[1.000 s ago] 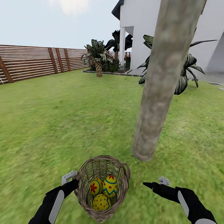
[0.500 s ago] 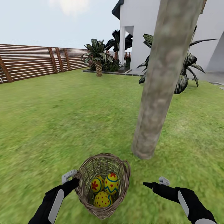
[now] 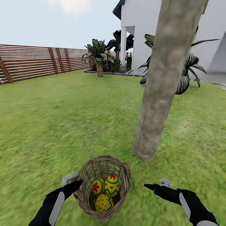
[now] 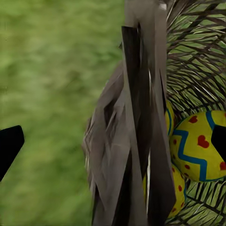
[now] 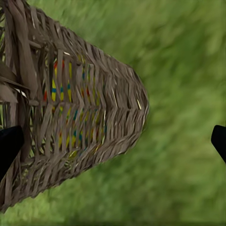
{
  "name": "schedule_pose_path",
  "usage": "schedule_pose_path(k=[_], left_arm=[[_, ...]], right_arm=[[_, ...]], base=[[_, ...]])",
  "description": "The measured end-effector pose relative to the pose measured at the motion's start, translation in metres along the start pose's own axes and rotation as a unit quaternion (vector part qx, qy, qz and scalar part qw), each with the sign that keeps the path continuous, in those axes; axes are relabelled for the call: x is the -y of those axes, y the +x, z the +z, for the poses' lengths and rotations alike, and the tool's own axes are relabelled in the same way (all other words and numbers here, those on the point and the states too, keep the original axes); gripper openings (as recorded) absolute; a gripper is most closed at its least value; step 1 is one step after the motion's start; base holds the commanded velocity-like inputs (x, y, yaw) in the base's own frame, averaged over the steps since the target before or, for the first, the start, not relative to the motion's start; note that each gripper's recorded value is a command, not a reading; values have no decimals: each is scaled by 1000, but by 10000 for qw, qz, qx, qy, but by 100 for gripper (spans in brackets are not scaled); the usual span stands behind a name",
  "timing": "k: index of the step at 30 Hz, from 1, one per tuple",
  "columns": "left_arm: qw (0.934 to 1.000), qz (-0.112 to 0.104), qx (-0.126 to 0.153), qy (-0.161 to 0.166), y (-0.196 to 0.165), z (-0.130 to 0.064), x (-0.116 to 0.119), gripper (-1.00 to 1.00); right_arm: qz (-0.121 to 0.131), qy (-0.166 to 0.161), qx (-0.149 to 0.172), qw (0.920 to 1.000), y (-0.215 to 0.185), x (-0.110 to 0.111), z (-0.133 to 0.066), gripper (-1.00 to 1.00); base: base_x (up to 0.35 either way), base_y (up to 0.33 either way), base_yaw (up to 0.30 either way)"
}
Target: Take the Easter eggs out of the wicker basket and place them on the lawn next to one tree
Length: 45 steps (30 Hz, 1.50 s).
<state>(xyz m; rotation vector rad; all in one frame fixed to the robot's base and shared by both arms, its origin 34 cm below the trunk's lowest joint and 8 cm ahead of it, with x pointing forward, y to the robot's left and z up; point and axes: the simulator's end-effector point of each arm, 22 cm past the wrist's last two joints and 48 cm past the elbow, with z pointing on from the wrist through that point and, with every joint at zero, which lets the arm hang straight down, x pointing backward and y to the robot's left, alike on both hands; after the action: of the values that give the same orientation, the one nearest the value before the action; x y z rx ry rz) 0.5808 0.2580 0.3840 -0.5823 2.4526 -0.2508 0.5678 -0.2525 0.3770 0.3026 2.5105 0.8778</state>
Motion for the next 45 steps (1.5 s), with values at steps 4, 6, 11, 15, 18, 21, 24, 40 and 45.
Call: schedule_pose_path(k=[4, 6, 11, 15, 18, 21, 24, 40, 45], left_arm=[[10000, 1, 5, 1, 0, 0, 0, 100], [10000, 0, 9, 4, -1, 0, 0, 100], [10000, 1, 75, 32, -7, -2, 3, 100], [9999, 5, 118, 45, -15, -8, 7, 100], [9999, -10, 130, 45, -21, -13, 9, 100], [9998, -21, 183, 52, -31, -19, 11, 100], [9994, -30, 336, 103, -49, -28, 18, 100], [9936, -721, 667, 562, -151, -114, 15, 100], [9753, -1717, 1034, 929, -196, -144, -16, 100]], right_arm=[[-2, 0, -1, 10000, 0, 0, 0, 100], [-2, 1, -1, 10000, 0, 0, 0, 100], [-1, 0, 0, 10000, 0, 0, 0, 100], [-10, 10, 11, 10000, -5, -3, -5, 100], [-13, 20, 18, 10000, -10, -6, -10, 100], [-39, 20, 42, 10000, -16, -11, -15, 100], [9, -52, -27, 10000, -18, -19, -18, 100], [-215, -162, 125, 9996, -55, -55, -44, 100], [-369, -153, 274, 9988, -76, -67, -56, 100]], base=[[0, 0, 0], [0, 0, 0], [0, 0, 0], [0, 0, 0], [0, 0, 0], [0, 0, 0], [0, 0, 0], [0, 0, 0], [0, 0, 0]])
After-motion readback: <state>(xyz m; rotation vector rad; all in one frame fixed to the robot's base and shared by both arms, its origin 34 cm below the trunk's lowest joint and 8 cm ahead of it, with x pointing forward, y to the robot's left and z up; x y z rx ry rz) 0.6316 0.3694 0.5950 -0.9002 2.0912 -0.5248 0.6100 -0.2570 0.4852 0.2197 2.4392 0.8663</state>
